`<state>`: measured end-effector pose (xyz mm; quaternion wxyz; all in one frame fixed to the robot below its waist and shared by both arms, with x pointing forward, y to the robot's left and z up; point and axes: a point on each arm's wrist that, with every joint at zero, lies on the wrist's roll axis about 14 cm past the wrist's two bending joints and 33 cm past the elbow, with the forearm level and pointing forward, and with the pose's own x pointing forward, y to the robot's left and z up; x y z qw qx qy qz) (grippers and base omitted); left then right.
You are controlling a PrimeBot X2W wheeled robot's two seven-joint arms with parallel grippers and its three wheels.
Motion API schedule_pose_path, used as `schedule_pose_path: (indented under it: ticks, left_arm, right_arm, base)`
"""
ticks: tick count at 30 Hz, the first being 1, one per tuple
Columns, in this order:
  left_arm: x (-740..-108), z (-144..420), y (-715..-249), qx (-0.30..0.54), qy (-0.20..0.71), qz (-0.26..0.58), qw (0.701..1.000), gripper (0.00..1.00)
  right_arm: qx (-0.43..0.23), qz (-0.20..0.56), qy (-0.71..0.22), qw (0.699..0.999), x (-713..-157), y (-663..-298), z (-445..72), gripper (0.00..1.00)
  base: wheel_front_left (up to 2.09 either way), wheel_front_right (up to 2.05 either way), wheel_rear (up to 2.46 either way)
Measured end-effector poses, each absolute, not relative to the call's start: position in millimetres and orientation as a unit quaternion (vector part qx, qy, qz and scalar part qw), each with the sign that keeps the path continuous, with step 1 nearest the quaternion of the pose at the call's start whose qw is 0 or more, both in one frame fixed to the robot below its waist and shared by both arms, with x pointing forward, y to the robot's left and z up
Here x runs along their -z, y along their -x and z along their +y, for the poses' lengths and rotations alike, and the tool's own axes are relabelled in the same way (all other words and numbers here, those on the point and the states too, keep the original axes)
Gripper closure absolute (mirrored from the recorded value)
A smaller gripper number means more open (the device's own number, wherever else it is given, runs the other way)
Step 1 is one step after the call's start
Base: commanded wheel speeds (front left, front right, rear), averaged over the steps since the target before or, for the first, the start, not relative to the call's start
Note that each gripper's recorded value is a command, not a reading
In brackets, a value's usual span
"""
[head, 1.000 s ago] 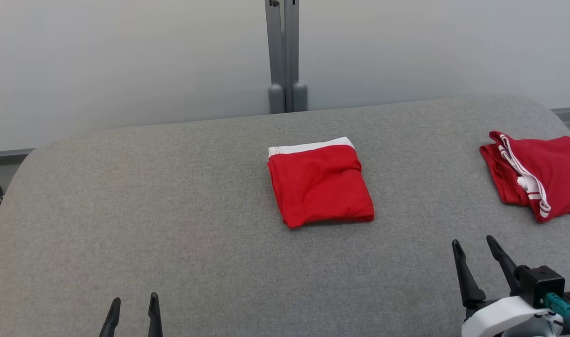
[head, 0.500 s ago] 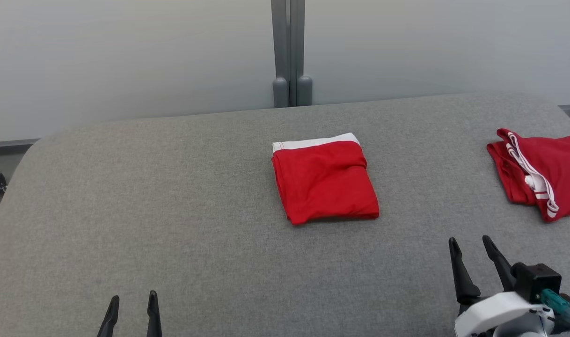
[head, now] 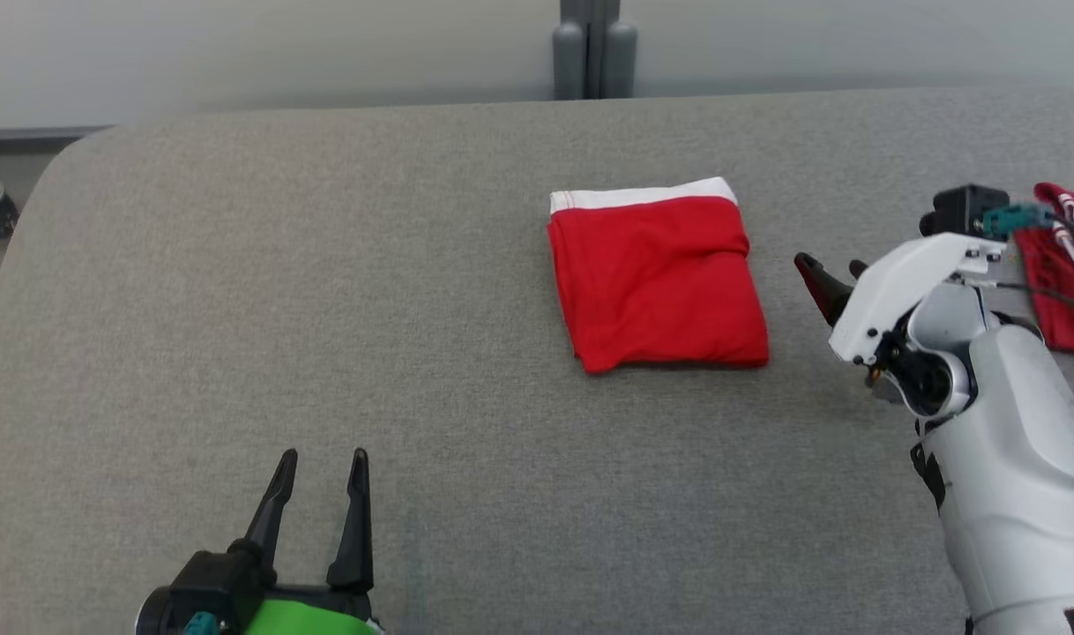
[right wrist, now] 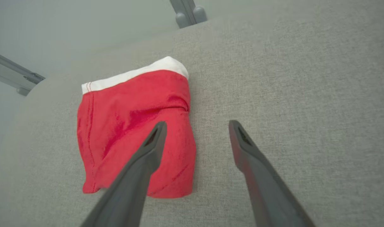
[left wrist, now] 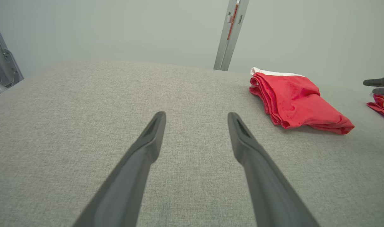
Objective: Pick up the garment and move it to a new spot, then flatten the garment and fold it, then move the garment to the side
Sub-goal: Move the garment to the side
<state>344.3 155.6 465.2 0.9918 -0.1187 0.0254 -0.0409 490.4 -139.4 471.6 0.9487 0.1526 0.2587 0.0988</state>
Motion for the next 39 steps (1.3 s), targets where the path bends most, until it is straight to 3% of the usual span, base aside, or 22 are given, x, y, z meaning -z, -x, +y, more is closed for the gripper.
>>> schedule_pose_path:
  ticks: [11,12,17,23,31,39]
  left_arm:
    - [-444.2,179.3,-339.9,-0.011,0.129,0.059,0.99,0.0]
    - [-442.6,182.3,-339.5,-0.016,0.127,0.061,0.99,0.0]
    - [-437.7,193.8,-343.4,-0.036,0.119,0.068,0.99,0.0]
    - [-429.3,181.0,-358.1,-0.008,0.108,0.078,0.991,0.0]
    - [-424.2,114.9,-398.2,0.108,0.105,0.076,0.986,0.0]
    - [-419.8,61.9,-421.3,0.183,0.119,0.074,0.973,0.0]
  right_arm:
    - [-0.124,0.396,-0.135,0.9,-396.5,-520.1,-84.9,0.0]
    - [-0.125,0.395,-0.145,0.899,-394.2,-522.4,-80.3,1.0]
    - [-0.133,0.371,-0.18,0.901,-394.9,-536.3,-61.5,1.0]
    - [-0.123,0.357,-0.175,0.909,-394.3,-534.3,-80.7,1.0]
    - [-0.003,0.304,-0.119,0.945,-434.1,-538.4,-224.5,1.0]
    - [0.101,0.277,-0.059,0.954,-499.2,-520.1,-341.1,1.0]
  base:
    - [0.0,0.0,0.0]
    - [0.0,0.0,0.0]
    - [0.0,0.0,0.0]
    - [0.0,0.0,0.0]
    - [0.0,0.0,0.0]
    - [0.0,0.0,0.0]
